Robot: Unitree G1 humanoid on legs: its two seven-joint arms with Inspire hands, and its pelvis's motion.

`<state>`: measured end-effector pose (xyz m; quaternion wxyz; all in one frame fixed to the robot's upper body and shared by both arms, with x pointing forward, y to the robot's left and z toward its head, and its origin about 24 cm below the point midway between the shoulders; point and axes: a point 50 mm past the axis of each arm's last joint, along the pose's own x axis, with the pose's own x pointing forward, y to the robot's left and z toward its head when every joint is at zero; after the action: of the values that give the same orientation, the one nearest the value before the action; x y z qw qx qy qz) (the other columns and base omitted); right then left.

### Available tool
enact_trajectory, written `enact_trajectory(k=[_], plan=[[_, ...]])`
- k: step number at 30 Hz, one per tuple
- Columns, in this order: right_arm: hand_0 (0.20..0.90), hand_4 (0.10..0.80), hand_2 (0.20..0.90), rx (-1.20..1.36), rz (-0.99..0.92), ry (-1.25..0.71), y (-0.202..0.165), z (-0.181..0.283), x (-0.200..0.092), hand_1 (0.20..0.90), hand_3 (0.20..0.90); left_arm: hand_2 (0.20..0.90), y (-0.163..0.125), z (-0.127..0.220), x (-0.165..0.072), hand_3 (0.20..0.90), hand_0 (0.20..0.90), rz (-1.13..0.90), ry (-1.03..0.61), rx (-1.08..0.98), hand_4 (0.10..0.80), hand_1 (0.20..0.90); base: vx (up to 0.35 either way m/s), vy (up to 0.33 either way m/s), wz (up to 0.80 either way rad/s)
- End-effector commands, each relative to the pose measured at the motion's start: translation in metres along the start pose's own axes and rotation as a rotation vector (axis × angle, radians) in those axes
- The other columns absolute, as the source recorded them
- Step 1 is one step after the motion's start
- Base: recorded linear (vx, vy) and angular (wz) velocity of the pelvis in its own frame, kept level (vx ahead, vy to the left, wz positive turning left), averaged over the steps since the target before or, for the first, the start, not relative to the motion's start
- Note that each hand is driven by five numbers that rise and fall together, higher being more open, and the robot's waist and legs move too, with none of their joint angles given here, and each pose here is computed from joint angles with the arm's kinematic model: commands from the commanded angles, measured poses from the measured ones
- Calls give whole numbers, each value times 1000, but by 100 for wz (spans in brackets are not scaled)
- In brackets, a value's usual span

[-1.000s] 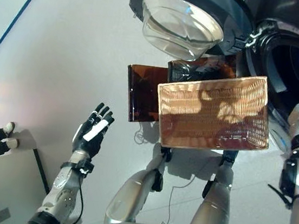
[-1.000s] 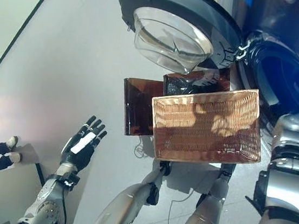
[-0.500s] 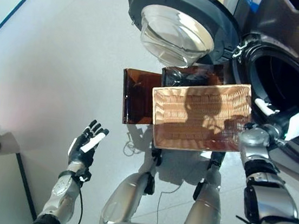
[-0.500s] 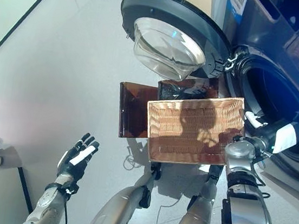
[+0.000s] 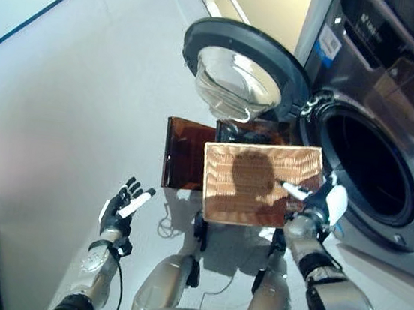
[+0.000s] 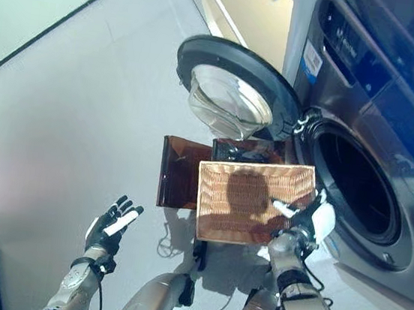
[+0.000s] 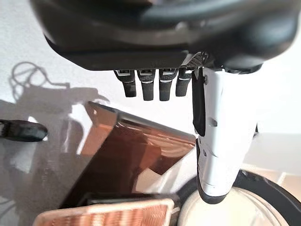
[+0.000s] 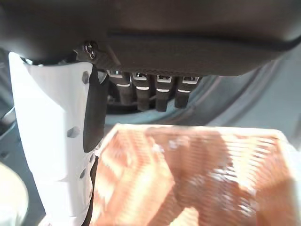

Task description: Pick up the clothes and place them into the washing machine

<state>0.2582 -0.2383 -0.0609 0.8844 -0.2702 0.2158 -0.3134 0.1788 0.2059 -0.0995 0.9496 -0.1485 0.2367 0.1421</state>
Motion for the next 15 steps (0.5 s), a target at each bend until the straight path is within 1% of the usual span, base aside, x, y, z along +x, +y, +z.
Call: enact_trajectory(k=[1,3,7,10,15], plan=[[900,800,900,-8,46,-69,-1,-3,-3,900,900,900,16,11,13,900,900,106,-35,132,800,900,127,-36,-6],[900,800,900,-46,130,-47,11,-16,-15,900,900,900,27,3,14,900,900,167,31,208,800,900,153,-33,8],[900,800,900,-116,285,-2,24,-39,-35,900,900,900,41,-9,12,900,900,226,133,349,800,900,104,-2,-4],[900,800,900,-167,374,17,31,-52,-46,900,900,900,46,-16,9,900,900,216,195,446,800,900,73,15,-16],[900,800,900,-339,490,104,30,-89,-68,900,900,900,46,-29,2,900,900,147,271,575,800,900,89,23,-7]])
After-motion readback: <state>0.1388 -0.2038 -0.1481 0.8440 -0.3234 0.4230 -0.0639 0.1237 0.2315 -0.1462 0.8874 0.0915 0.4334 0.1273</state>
